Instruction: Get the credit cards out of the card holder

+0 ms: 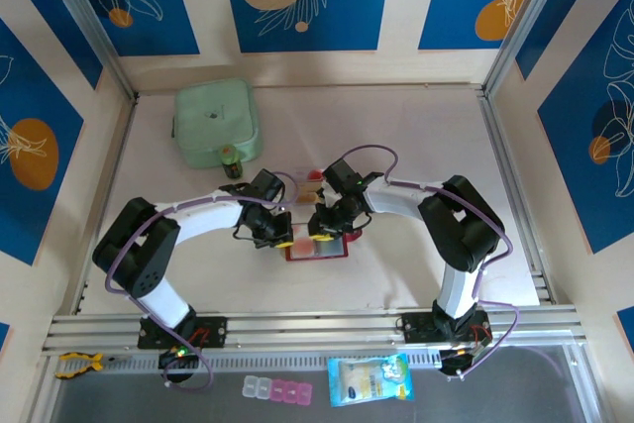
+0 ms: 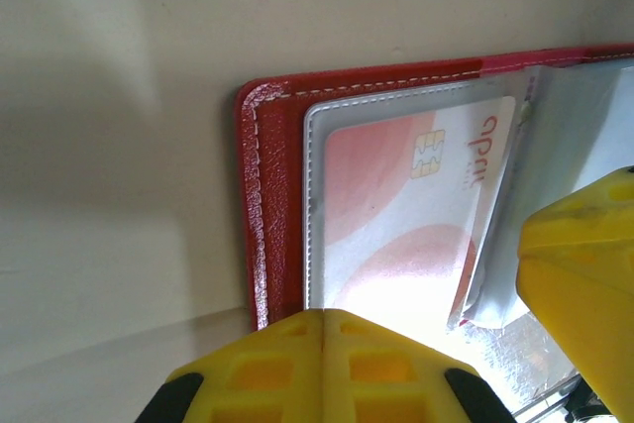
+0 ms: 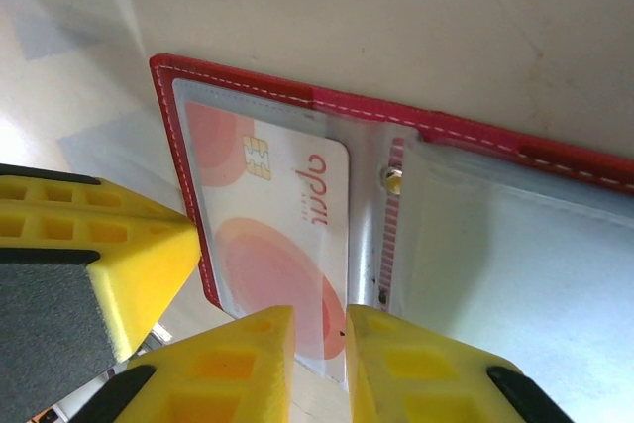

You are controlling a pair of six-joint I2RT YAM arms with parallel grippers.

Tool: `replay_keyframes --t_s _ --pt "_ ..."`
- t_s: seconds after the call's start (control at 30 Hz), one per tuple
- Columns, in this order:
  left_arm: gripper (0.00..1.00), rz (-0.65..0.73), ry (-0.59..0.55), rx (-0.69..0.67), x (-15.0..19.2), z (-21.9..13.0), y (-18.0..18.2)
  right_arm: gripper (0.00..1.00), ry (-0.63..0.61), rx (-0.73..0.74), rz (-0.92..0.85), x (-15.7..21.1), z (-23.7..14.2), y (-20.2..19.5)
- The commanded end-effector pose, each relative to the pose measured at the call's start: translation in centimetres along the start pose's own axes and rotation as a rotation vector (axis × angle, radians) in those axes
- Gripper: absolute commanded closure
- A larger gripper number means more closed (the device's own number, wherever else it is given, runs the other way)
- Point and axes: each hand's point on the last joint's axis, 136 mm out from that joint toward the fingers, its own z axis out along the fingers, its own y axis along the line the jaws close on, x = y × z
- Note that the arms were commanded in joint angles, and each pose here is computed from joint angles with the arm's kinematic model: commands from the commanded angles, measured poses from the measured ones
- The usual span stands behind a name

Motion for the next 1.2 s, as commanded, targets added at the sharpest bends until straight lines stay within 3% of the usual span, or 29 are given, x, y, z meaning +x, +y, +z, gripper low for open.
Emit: replay_keyframes --t_s 0.0,0.47,0.83,1.17 --pt "1.00 0.000 0.022 -0.007 0.3 0.6 0.3 0.79 0.029 -0.015 0.032 0.6 0.4 -0.3" --pt "1.00 -0.025 0.065 -0.048 1.0 2.0 1.9 0.80 0.050 -0.029 0.049 0.8 1.3 -0.8" --pt "1.00 -0.028 0.068 -0.056 1.1 2.1 2.0 0.92 0.038 -0.101 0.056 0.7 1.1 -0.1" --pt "1.00 -0.060 0.090 -0.098 1.8 2.4 3.4 1.00 -0.008 -0.079 0.072 0.8 -0.1 -1.4"
